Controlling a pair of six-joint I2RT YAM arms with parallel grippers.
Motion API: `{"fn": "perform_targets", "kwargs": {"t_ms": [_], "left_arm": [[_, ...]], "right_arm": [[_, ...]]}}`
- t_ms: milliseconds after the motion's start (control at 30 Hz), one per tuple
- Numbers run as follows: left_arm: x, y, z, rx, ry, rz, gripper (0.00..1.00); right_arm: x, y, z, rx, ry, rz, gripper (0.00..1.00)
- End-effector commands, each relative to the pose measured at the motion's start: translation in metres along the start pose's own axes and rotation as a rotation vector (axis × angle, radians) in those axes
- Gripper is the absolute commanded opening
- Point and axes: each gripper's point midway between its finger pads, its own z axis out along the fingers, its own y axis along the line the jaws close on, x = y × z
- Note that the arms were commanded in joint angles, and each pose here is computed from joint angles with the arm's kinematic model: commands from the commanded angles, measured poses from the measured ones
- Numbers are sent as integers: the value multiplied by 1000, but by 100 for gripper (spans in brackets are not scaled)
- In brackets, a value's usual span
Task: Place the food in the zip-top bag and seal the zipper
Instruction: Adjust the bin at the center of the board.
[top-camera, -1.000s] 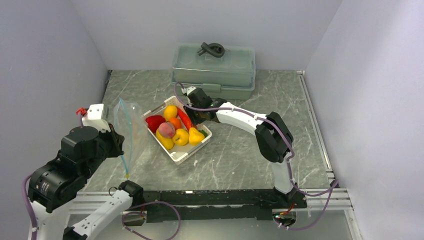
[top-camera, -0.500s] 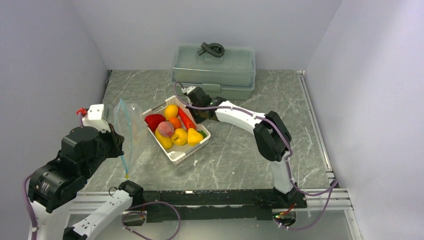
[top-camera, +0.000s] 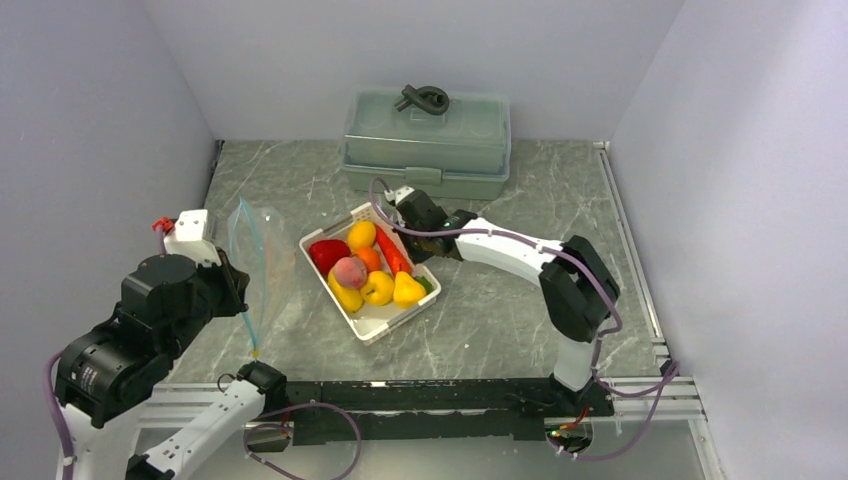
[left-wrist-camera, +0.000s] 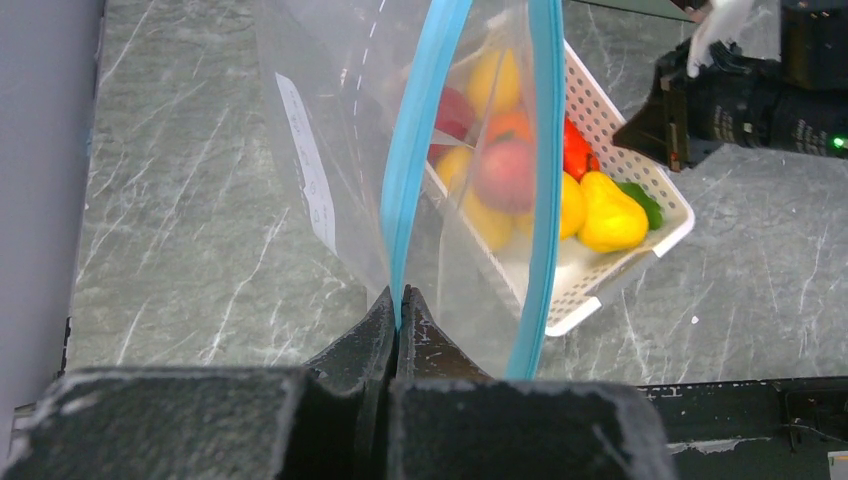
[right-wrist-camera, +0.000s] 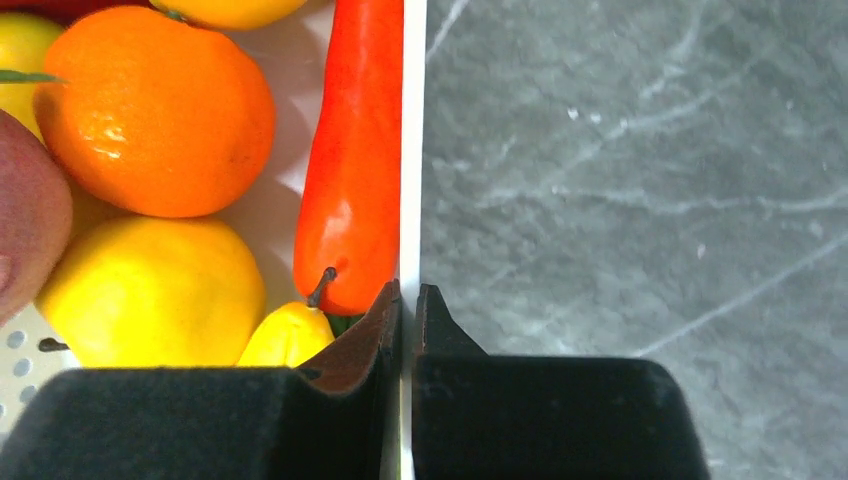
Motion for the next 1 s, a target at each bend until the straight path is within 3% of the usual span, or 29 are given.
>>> {"fn": "perform_targets", "kwargs": {"t_ms": [0, 567, 900, 967], "left_arm": [[-2, -6, 2, 25, -15, -27, 0], [1, -20, 15, 79, 3, -25, 0], [3, -22, 17, 87, 9, -23, 0], [4, -22, 18, 86, 11, -24, 0]], "right_arm": [[1, -16, -34, 55, -66, 39, 0], [76, -122, -111, 256, -118, 287, 0], [118, -138, -116, 309, -64, 342, 0], [120, -141, -116, 325, -60, 352, 5]]}}
